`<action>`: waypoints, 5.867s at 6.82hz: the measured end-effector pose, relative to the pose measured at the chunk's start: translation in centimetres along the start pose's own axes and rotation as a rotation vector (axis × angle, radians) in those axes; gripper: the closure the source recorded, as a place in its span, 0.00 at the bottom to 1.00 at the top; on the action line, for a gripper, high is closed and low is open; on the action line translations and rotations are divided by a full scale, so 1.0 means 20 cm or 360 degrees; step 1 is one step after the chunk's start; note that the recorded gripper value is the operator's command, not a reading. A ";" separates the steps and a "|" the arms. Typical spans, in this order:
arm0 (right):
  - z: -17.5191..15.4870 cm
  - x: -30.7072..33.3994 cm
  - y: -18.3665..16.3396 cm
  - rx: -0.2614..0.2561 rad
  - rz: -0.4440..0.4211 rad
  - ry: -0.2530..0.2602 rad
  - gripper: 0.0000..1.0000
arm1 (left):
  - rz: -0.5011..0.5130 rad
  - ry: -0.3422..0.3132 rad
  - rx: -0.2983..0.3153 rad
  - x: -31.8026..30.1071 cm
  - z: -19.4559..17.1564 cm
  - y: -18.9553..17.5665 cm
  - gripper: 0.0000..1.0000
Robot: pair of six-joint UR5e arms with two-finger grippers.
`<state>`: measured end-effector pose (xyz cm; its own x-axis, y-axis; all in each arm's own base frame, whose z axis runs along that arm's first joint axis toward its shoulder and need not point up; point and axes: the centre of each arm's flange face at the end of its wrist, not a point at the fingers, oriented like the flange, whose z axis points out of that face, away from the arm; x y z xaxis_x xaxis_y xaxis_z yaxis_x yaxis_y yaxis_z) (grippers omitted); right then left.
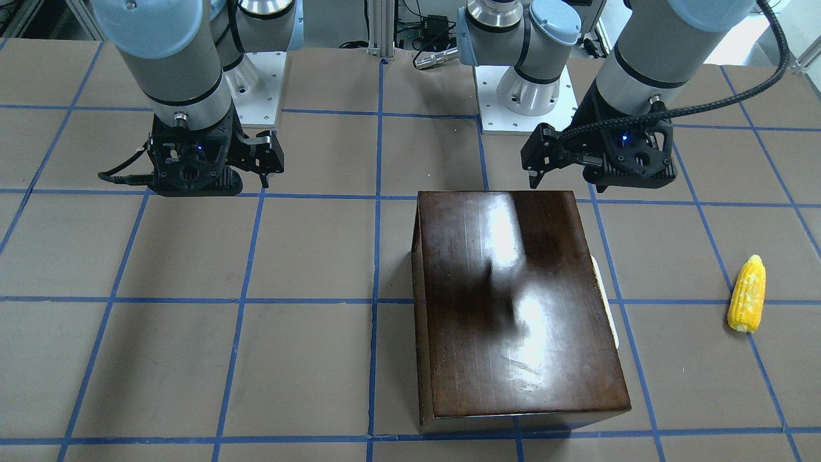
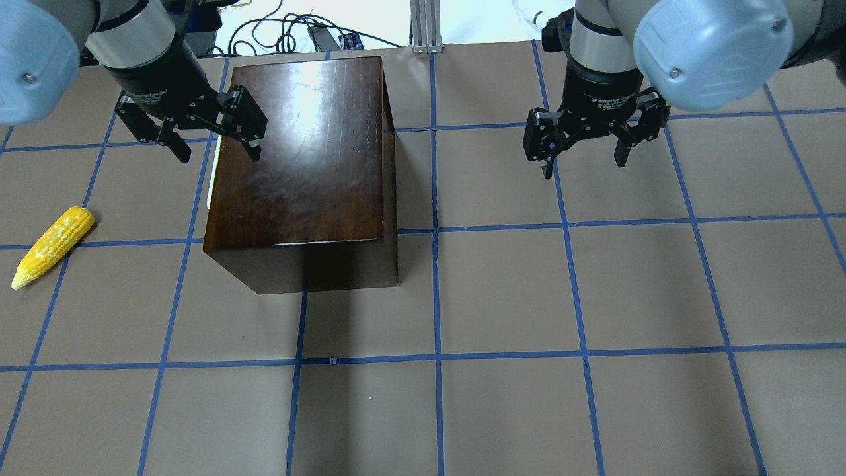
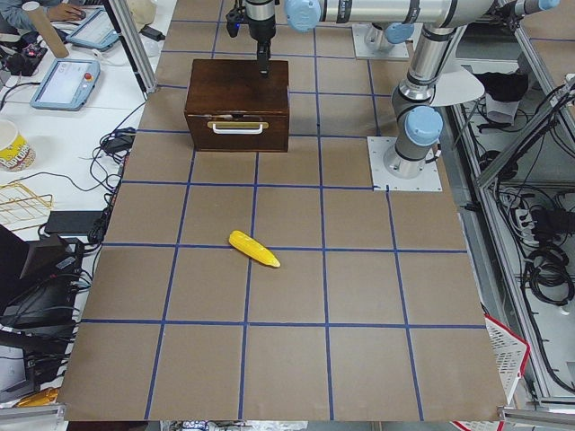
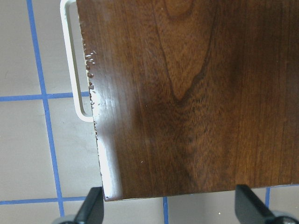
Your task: Open drawer and put corn inside
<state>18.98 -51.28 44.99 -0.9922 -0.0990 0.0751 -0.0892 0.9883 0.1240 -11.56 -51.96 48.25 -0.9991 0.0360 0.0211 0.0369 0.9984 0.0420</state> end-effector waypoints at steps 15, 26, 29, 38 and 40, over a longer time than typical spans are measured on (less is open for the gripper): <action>0.00 0.00 0.00 0.0000 0.0000 -0.0001 0.00 | -0.0025 -0.0014 -0.0021 -0.04 0.03 -0.04 0.00; 0.00 0.00 0.00 0.0000 -0.0001 -0.0002 0.00 | -0.0184 0.0213 0.0133 -0.81 0.14 -0.32 0.00; 0.00 0.00 0.00 0.0000 0.0000 -0.0001 0.00 | -0.0034 0.0214 0.0143 -1.03 0.32 -0.42 0.00; 0.00 0.00 0.00 0.0000 -0.0001 -0.0002 0.00 | -0.0003 0.0495 -0.0011 -1.02 0.81 -0.53 0.00; 0.00 0.00 0.00 0.0000 -0.0001 -0.0001 0.00 | 0.0027 0.0515 -0.0038 -1.01 0.87 -0.52 0.00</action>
<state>18.99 -51.28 44.99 -0.9923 -0.0993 0.0744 -0.0896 0.9882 0.1240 7.84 -62.35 30.05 -0.9405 0.0334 0.3380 0.0579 0.9964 0.0625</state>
